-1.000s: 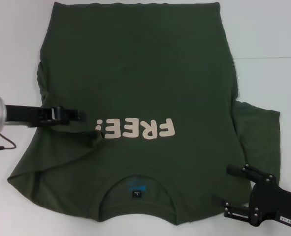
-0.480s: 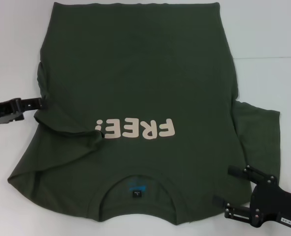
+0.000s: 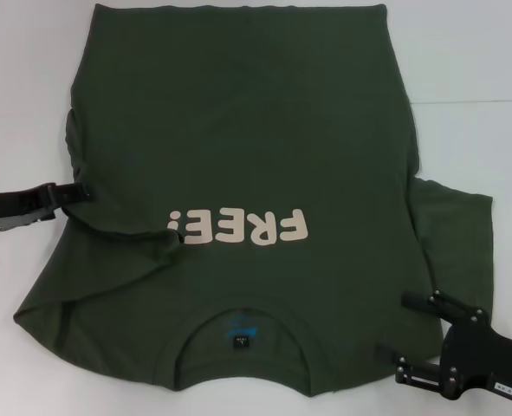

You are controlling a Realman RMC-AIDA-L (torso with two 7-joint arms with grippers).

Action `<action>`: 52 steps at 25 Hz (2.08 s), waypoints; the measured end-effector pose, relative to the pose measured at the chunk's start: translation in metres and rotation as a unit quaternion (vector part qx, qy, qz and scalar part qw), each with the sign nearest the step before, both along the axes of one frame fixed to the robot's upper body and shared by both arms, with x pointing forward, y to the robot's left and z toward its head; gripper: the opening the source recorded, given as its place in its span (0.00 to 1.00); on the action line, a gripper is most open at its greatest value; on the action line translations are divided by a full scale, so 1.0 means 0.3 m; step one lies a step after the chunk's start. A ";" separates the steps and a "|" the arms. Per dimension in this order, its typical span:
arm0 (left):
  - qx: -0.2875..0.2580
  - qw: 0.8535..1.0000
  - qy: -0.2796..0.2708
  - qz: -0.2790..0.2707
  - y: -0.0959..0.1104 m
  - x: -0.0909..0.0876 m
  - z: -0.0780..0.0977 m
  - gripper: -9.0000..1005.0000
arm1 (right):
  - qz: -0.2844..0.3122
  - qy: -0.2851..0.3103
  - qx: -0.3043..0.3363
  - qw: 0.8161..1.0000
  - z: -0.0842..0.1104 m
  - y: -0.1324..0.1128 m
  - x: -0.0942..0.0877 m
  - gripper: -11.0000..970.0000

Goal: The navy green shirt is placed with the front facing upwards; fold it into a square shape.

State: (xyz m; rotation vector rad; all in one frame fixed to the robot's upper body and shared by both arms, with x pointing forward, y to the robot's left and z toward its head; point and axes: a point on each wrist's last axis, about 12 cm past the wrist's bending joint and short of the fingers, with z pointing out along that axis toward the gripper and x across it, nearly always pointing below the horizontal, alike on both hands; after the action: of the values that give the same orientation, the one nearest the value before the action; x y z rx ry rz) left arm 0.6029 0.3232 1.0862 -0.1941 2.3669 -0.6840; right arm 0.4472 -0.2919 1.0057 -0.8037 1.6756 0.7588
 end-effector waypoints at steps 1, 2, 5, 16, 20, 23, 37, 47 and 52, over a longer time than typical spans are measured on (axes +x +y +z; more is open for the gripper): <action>0.000 1.000 -0.002 -0.002 -0.007 0.004 -0.001 0.89 | 0.000 0.000 0.000 1.000 0.000 0.000 0.000 0.93; 0.000 1.000 -0.002 -0.003 -0.014 0.007 -0.003 0.89 | 0.000 0.000 0.000 1.000 0.000 0.000 0.000 0.93; -0.001 1.000 -0.003 -0.007 -0.034 0.016 -0.003 0.89 | -0.001 0.000 0.000 1.000 0.000 0.001 0.002 0.93; -0.014 1.000 -0.004 -0.022 -0.087 0.035 0.007 0.87 | -0.002 0.003 0.000 1.000 -0.004 0.000 -0.002 0.93; -0.026 0.999 0.004 -0.033 -0.127 0.043 -0.002 0.87 | -0.003 0.003 0.000 1.000 -0.005 -0.001 -0.005 0.93; -0.046 0.998 0.002 -0.038 -0.165 0.059 0.002 0.87 | -0.003 0.003 0.000 1.000 -0.004 -0.003 -0.006 0.93; -0.133 0.990 -0.027 -0.034 -0.132 0.037 0.033 0.85 | -0.001 0.001 0.002 1.000 -0.001 -0.002 -0.007 0.93; -0.069 0.998 -0.010 -0.009 -0.042 0.006 -0.008 0.84 | -0.001 -0.001 0.002 1.000 0.000 -0.001 -0.004 0.93; -0.064 0.998 -0.007 -0.019 -0.071 0.010 -0.016 0.84 | -0.001 -0.001 0.002 1.000 0.000 -0.002 -0.005 0.93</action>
State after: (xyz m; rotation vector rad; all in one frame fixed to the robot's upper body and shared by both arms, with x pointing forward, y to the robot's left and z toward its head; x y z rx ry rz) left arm 0.6058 0.3019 1.0814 -0.1995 2.3202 -0.8544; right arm 0.4457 -0.2925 1.0057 -0.7989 1.6735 0.7592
